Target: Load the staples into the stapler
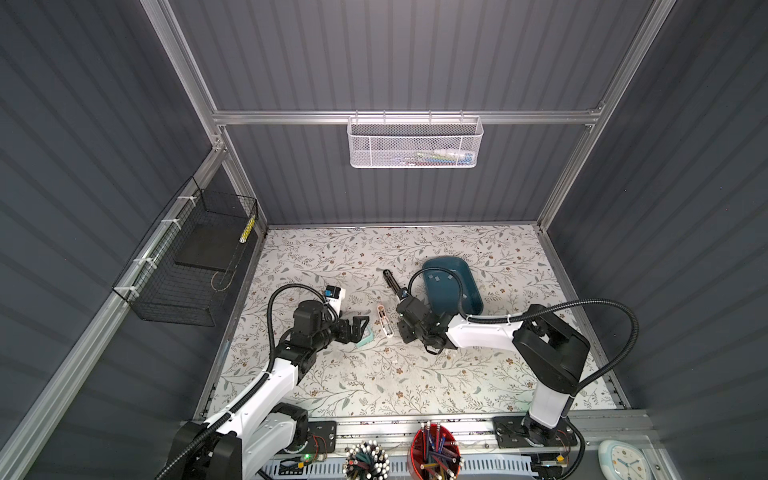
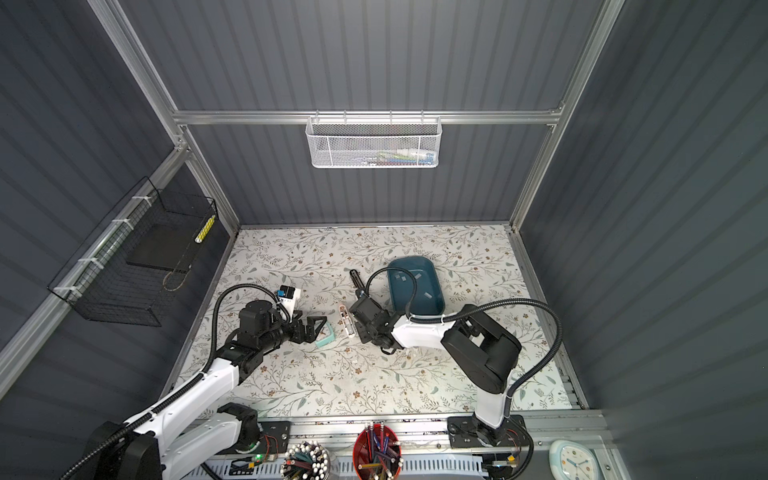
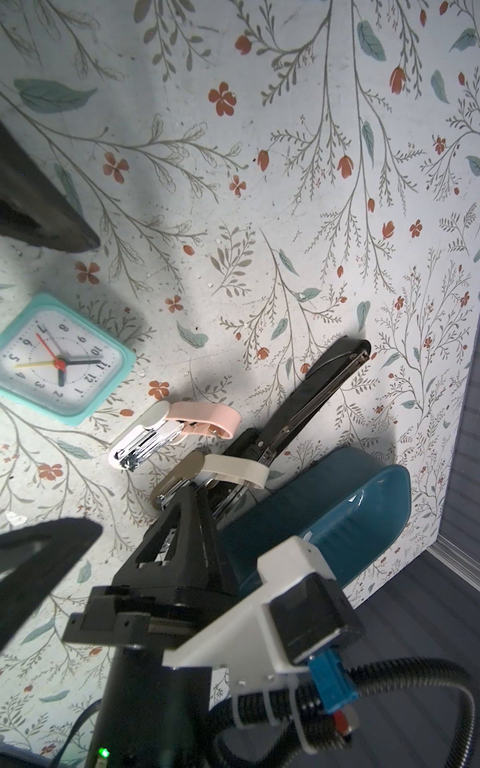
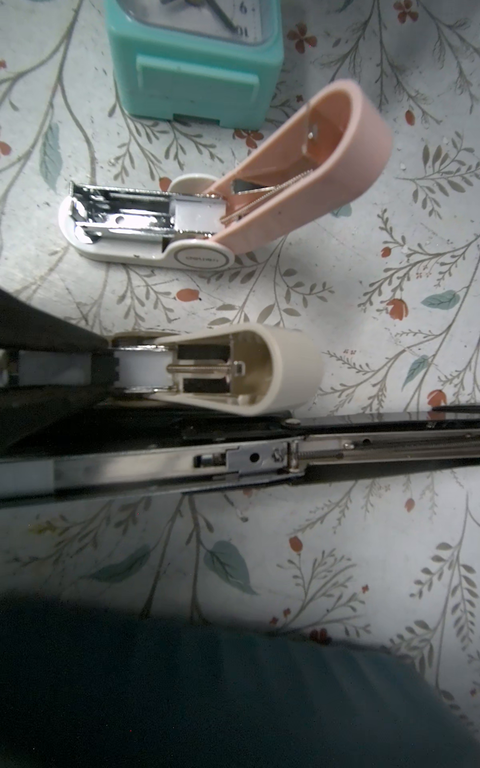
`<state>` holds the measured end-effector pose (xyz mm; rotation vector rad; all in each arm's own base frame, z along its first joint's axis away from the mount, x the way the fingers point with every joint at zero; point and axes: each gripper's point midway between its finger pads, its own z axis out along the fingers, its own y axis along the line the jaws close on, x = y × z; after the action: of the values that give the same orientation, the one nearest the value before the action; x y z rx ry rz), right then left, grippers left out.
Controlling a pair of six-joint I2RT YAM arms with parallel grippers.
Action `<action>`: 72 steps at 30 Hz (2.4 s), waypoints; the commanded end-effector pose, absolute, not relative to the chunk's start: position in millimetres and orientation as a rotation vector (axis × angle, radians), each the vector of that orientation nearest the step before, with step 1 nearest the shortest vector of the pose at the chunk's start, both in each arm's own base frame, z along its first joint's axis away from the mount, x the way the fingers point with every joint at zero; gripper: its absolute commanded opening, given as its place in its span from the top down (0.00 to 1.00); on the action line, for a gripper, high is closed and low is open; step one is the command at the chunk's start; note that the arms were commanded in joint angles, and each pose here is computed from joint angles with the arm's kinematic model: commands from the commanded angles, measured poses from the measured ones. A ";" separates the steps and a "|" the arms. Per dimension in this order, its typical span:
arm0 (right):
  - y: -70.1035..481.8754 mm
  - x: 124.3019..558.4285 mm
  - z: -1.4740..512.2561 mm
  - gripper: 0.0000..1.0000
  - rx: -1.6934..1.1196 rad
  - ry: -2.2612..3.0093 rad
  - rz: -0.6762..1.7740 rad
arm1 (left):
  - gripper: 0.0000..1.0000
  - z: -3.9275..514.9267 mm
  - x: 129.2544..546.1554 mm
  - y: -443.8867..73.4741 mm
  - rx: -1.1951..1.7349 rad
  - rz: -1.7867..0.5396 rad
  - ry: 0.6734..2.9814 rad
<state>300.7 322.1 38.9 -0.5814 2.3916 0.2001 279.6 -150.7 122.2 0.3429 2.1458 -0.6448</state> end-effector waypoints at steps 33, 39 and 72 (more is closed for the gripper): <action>312.0 308.1 98.0 0.65 -0.553 2.280 0.206 | 0.00 128.0 278.0 -154.3 0.381 -0.661 2.118; 260.5 352.0 141.9 0.61 -0.372 2.220 0.126 | 0.00 127.4 280.0 -152.4 0.373 -0.644 2.120; 146.3 489.5 44.3 0.61 0.347 2.499 0.059 | 0.00 122.2 283.7 -152.1 0.369 -0.632 2.145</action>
<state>487.2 148.9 48.6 0.3141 2.4903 0.0709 280.5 -151.4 111.3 0.3498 2.1794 -0.6414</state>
